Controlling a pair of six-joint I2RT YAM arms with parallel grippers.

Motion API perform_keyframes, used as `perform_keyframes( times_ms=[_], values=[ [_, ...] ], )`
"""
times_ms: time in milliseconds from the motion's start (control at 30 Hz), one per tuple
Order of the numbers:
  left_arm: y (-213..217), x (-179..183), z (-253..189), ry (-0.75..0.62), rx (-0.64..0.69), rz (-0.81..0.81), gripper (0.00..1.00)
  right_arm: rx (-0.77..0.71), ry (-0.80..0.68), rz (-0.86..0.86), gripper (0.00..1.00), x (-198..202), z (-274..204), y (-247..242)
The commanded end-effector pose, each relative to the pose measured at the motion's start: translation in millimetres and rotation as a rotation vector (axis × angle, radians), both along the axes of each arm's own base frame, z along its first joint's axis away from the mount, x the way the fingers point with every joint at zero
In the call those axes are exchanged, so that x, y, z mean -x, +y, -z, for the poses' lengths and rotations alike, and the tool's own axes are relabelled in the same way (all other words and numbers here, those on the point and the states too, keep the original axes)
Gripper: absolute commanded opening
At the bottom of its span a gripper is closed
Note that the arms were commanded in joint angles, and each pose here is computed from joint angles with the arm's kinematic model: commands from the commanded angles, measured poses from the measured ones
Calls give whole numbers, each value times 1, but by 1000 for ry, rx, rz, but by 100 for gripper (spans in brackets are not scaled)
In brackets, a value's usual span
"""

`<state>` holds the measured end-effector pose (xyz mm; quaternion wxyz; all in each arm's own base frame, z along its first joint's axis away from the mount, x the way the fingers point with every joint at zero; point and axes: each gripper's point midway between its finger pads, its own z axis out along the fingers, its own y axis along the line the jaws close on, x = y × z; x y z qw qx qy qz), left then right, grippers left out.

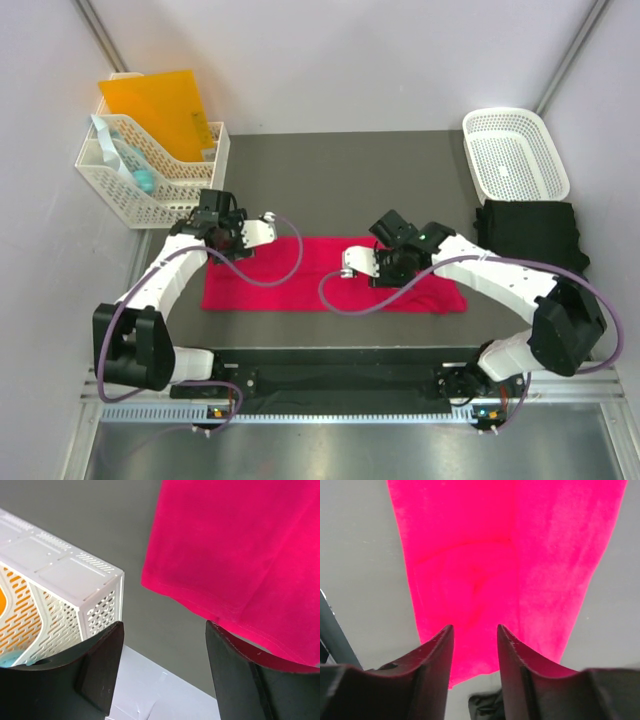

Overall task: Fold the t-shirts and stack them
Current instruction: Fold the tshirt

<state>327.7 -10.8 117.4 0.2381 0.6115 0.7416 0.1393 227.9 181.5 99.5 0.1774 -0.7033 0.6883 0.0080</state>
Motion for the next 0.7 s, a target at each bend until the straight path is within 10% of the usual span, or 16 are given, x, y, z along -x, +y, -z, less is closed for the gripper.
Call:
perform_keyframes(
  times_ms=[0, 667],
  values=[
    [3, -24, -24, -153, 29, -86, 71, -32, 5, -20, 39, 6, 0, 11],
    [1, -28, -57, -239, 78, -116, 71, -29, 189, -147, 40, 51, 43, 37]
  ],
)
